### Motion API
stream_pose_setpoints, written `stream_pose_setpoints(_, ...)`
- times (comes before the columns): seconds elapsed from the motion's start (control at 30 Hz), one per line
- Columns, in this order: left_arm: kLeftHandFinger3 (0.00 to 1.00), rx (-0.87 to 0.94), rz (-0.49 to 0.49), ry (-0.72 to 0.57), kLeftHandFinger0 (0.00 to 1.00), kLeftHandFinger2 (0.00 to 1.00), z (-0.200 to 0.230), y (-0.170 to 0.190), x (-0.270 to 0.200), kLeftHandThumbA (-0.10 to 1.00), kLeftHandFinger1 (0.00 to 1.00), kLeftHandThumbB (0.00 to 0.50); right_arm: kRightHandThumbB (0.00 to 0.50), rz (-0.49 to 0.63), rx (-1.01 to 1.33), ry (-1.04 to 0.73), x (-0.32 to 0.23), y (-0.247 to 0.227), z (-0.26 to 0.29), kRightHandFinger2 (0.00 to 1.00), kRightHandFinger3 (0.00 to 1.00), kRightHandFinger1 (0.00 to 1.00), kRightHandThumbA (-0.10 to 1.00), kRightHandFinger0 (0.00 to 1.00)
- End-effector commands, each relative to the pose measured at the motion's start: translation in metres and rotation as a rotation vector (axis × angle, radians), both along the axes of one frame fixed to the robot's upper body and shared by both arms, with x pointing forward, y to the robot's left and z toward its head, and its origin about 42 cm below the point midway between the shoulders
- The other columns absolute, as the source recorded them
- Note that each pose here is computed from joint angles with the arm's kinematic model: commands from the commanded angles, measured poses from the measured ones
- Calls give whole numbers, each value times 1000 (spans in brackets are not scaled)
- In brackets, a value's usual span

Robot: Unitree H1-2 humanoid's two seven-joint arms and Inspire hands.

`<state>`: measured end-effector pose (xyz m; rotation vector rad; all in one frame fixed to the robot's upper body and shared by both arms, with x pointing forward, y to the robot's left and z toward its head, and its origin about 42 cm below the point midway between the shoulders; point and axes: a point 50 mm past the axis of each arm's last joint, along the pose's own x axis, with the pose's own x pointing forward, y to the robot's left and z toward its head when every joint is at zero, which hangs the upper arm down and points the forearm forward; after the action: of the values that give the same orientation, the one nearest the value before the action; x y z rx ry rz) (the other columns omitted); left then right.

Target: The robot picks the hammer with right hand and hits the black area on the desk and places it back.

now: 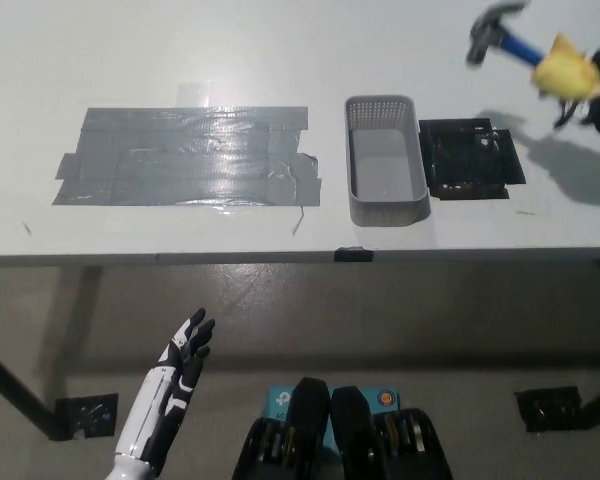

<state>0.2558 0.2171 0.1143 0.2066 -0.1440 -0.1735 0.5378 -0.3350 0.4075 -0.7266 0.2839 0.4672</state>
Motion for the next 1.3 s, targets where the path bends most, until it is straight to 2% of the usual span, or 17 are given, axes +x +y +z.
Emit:
stream_pose_setpoints(0.0, 1000, -6, 0, -46, 1000, 1000, 8, 3, 5, 944, 1000, 0, 142, -25, 94, -201, -11, -17, 98, 965, 736, 646, -100, 204)
stream_pose_setpoints(0.07, 1000, -4, -1, -47, 1000, 1000, 8, 3, 5, 947, 1000, 0, 144, -29, 94, -213, -13, -19, 102, 975, 513, 653, -100, 197)
stream_pose_setpoints(0.13, 1000, -4, 2, -45, 1000, 1000, 9, 5, 4, 940, 1000, 0, 132, -24, 64, -162, -10, -18, 81, 881, 698, 614, -100, 209)
stream_pose_setpoints(0.27, 1000, 7, 3, -38, 1000, 1000, 8, 6, 2, 957, 1000, 8, 74, -6, 38, -96, -6, -7, 47, 880, 990, 598, -100, 162)
stream_pose_setpoints(0.5, 1000, -3, -1, -43, 1000, 1000, 8, 4, 2, 946, 1000, 0, 144, 14, -204, 47, 4, 3, -55, 957, 992, 626, -100, 155)
stream_pose_setpoints(0.67, 1000, 3, 2, -47, 1000, 1000, 9, 6, 3, 951, 1000, 0, 148, 23, -331, 123, 3, 10, -104, 1000, 973, 673, -100, 129)
stream_pose_setpoints(0.7, 1000, 5, 6, -52, 1000, 1000, 11, 6, 2, 952, 1000, 4, 145, 43, -472, 244, -5, 20, -163, 1000, 1000, 751, -100, 333)
stream_pose_setpoints(0.73, 1000, 5, 4, -53, 1000, 1000, 11, 6, 2, 953, 1000, 1, 126, 53, -500, 246, -6, 20, -167, 974, 1000, 692, -100, 343)
stream_pose_setpoints(0.8, 1000, 2, 0, -56, 1000, 1000, 12, 5, 3, 952, 1000, 0, 125, 81, -555, 267, -10, 22, -182, 588, 1000, 395, -100, 119)
stream_pose_setpoints(0.87, 1000, 2, 0, -56, 1000, 1000, 12, 5, 3, 952, 1000, 0, 124, 82, -559, 265, -9, 22, -182, 441, 1000, 283, -100, 12)
stream_pose_setpoints(0.9, 1000, -1, 0, -59, 1000, 1000, 12, 4, 4, 951, 1000, 18, 134, 84, -569, 278, -9, 25, -185, 288, 1000, 132, -100, 0)
stream_pose_setpoints(1.0, 1000, -1, -1, -59, 1000, 1000, 13, 5, 4, 952, 1000, 17, 133, 82, -572, 275, -7, 25, -184, 284, 1000, 127, -100, 0)
stream_pose_setpoints(1.03, 1000, 7, 3, -68, 1000, 1000, 13, 5, 4, 956, 1000, 9, 122, 34, -515, 248, -3, 23, -168, 315, 1000, 201, -100, 0)
stream_pose_setpoints(1.07, 1000, 8, 3, -68, 1000, 1000, 14, 5, 5, 958, 1000, 6, 122, 35, -527, 232, -1, 22, -163, 432, 868, 359, -100, 76)
stream_pose_setpoints(1.1, 1000, 8, 3, -69, 1000, 1000, 14, 5, 5, 959, 1000, 6, 118, 34, -530, 220, 1, 21, -158, 472, 855, 424, -100, 97)
stream_pose_setpoints(1.23, 1000, 9, 3, -70, 1000, 1000, 15, 5, 5, 964, 1000, 5, 120, 32, -526, 212, 2, 19, -156, 724, 862, 537, -100, 79)
stream_pose_setpoints(1.27, 1000, 8, 2, -67, 1000, 1000, 15, 5, 5, 965, 1000, 10, 112, 30, -496, 174, 6, 16, -139, 803, 429, 538, -100, 10)
